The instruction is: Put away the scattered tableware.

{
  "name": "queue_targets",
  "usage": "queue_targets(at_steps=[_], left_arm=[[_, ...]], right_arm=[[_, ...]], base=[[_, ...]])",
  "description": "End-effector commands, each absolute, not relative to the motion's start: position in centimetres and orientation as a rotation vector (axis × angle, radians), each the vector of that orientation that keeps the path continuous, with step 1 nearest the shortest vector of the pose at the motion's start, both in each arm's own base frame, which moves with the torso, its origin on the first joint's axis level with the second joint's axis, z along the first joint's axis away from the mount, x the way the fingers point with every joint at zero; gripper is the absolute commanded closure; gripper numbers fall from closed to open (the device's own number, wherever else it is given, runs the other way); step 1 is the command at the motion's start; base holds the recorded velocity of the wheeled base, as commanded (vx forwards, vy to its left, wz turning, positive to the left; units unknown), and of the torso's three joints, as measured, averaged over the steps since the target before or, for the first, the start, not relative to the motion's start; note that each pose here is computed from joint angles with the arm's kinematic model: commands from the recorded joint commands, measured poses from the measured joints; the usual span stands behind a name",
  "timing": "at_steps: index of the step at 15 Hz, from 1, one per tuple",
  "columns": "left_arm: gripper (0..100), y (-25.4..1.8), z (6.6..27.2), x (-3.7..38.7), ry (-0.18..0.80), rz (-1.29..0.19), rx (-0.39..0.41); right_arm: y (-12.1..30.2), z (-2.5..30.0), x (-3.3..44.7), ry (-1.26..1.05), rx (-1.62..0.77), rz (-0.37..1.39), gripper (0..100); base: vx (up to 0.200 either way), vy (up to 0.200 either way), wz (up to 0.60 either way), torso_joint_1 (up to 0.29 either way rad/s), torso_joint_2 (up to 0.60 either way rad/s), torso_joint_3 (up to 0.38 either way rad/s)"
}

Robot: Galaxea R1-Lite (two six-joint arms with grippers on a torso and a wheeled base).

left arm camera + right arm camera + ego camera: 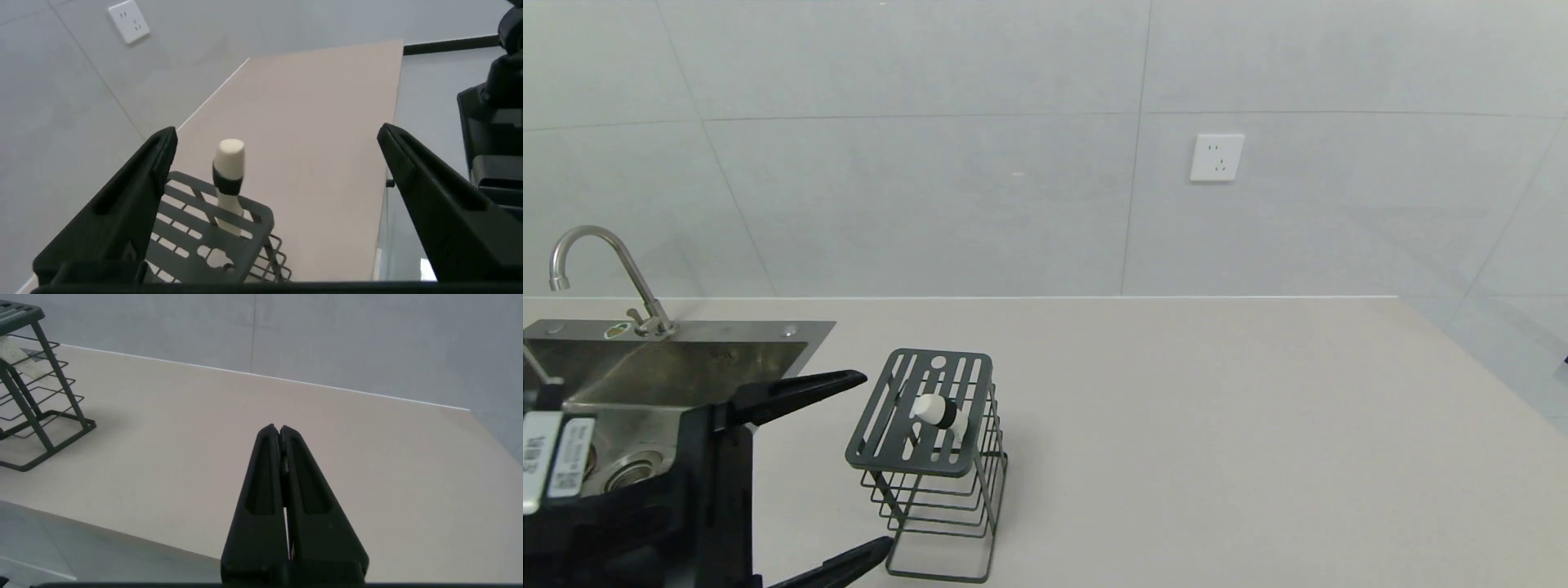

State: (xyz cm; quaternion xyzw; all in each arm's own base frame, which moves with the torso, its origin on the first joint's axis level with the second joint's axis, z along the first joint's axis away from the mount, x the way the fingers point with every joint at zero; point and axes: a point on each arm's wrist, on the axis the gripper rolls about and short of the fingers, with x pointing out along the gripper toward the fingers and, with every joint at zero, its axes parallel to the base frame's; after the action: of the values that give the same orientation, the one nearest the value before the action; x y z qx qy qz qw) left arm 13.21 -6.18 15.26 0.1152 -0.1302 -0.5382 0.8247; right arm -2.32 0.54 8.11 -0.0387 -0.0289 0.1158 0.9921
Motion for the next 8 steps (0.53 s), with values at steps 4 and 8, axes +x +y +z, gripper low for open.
queue_targets(at_steps=[4, 8], left_arm=[[0, -4.6, 17.6, 9.2, -0.401, -1.016, 0.206], [0, -3.6, 18.3, 7.5, -0.406, -0.833, 0.073]], right_arm=[[0.5, 8.1, -2.3, -0.057, -0.078, 0.233, 100], [0.5, 8.1, -2.3, -0.057, -0.076, 0.233, 100]], base=[[0.000, 0.000, 0.00, 0.000, 0.00, 0.000], [0.000, 0.000, 0.00, 0.000, 0.00, 0.000]])
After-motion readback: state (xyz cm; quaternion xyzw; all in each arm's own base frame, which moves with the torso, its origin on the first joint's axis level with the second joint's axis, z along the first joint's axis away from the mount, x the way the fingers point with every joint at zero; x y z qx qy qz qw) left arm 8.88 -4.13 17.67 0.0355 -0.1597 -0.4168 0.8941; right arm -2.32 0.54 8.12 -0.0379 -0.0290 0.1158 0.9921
